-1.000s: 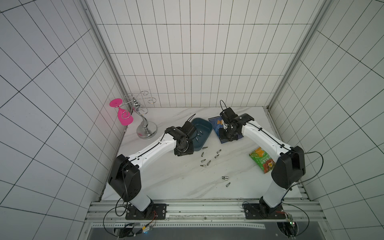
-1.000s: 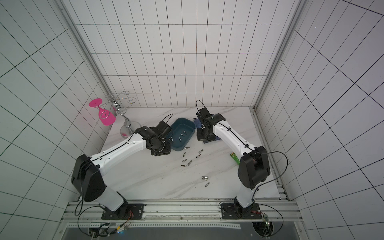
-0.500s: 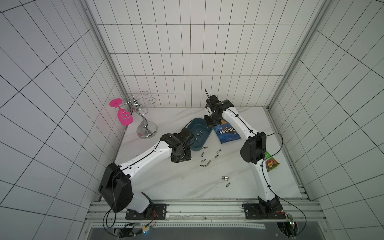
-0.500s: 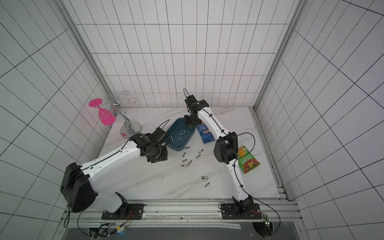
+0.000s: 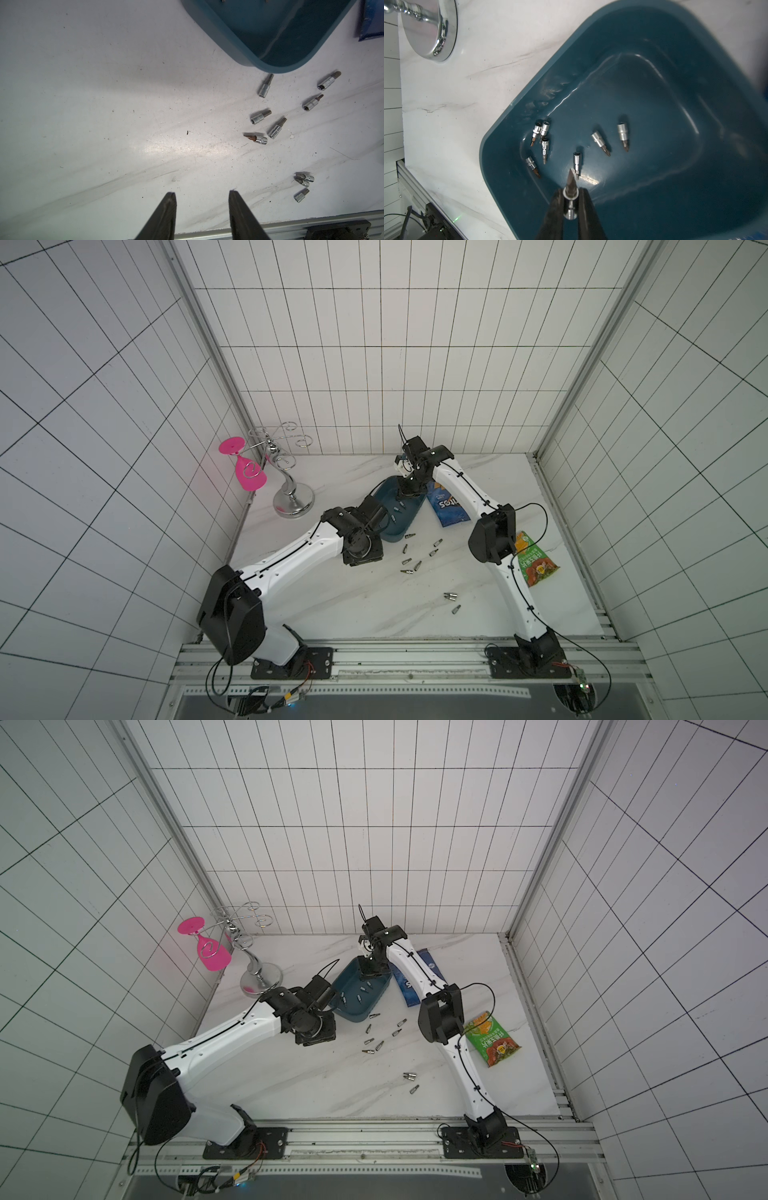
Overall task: Put the bit on the desktop into the storage box
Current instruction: Place the screwdriver bit in the storage box.
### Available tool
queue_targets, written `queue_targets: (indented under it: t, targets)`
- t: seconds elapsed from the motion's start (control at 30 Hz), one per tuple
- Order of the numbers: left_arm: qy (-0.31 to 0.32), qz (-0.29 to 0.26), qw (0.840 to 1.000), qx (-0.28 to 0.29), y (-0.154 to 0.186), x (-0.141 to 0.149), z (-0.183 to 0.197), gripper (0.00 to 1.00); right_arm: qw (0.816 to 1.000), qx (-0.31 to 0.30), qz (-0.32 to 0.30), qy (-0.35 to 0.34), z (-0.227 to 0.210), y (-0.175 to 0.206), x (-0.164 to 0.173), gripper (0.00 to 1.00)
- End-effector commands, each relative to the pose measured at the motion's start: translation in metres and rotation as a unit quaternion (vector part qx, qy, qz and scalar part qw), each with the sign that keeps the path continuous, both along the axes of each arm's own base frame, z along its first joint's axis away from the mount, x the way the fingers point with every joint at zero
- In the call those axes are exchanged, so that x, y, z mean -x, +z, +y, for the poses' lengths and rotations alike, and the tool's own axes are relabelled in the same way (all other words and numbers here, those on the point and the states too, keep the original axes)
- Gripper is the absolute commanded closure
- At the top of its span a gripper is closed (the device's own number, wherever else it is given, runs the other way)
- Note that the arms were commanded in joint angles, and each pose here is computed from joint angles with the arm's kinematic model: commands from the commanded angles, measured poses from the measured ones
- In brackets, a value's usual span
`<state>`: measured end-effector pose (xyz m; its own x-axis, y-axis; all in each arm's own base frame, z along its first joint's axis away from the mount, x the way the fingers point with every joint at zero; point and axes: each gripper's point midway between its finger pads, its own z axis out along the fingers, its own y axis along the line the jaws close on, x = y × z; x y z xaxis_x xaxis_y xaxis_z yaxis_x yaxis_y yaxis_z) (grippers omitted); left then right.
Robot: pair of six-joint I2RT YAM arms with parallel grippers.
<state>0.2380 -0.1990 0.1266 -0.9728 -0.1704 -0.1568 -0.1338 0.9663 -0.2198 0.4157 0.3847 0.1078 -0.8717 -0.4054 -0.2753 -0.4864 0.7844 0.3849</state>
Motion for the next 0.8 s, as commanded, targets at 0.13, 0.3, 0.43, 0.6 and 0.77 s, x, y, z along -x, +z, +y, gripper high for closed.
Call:
queue_targets:
  t: [0.13,0.3,0.43,0.6,0.77]
  targets:
    - [0.001,-0.004,1.000,0.008,0.001,-0.007,-0.008,0.55,0.999,-0.011,0.027,0.021,0.020,-0.030,0.010,1.00]
    - [0.000,-0.001,1.000,0.008,-0.001,-0.007,-0.010,0.55,0.999,-0.020,0.038,0.022,0.026,-0.041,0.011,1.00]
    - [0.001,0.000,1.000,0.006,-0.003,-0.008,-0.010,0.55,0.998,-0.021,0.046,0.024,0.030,-0.050,0.014,1.00]
    - [0.001,0.002,1.000,0.007,-0.005,-0.008,-0.011,0.55,0.998,-0.015,0.058,0.024,0.032,-0.063,0.018,1.00]
    - [-0.002,0.004,1.000,0.006,-0.007,-0.007,-0.013,0.55,0.998,-0.008,0.064,0.024,0.032,-0.074,0.020,1.00]
